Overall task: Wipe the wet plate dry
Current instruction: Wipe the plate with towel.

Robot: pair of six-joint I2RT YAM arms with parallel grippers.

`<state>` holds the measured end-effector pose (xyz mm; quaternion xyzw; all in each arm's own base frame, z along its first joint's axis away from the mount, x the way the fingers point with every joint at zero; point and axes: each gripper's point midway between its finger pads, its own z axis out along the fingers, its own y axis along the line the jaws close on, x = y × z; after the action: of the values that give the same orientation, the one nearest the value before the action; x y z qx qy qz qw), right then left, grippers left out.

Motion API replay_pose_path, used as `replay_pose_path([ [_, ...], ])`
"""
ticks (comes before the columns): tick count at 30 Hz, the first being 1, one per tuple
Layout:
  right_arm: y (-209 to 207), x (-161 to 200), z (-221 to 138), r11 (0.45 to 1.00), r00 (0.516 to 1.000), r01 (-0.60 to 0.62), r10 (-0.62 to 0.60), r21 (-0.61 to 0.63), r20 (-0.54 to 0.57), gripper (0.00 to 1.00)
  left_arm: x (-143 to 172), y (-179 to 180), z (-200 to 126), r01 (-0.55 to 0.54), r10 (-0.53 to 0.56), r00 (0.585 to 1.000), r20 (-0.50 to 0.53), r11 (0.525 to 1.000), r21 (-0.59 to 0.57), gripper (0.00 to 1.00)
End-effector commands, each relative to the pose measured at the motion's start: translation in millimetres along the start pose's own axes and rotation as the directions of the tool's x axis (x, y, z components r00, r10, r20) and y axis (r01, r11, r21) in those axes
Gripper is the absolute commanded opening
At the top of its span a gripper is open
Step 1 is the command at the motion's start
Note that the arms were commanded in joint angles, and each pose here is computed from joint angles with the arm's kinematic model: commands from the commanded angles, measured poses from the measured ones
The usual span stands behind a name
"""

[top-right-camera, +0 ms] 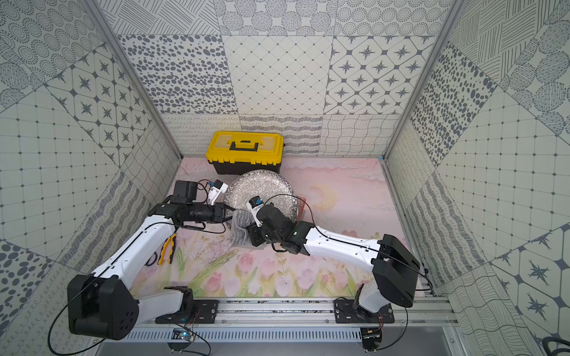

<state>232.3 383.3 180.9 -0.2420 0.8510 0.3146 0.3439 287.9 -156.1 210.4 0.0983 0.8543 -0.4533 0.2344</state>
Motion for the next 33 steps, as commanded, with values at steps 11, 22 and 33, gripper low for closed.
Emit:
replay_pose_path([
  [11, -178, -8, -94, 0.879, 0.940, -0.327, 0.265, 0.347, 0.214, 0.00, -17, -90, -26, -0.271, 0.248, 0.963, 0.109, 0.883, 0.384, 0.00],
  [22, -176, -149, -186, 0.920, 0.884, -0.324, 0.212, 0.221, 0.417, 0.00, -7, -89, -28, -0.400, 0.394, 0.916, 0.080, 0.875, 0.271, 0.00],
  [33, -126, -239, -167, 0.982, 0.903, -0.186, 0.163, 0.019, 0.397, 0.00, 3, -97, -20, -0.599, 0.606, 0.795, 0.013, 0.782, 0.172, 0.00],
])
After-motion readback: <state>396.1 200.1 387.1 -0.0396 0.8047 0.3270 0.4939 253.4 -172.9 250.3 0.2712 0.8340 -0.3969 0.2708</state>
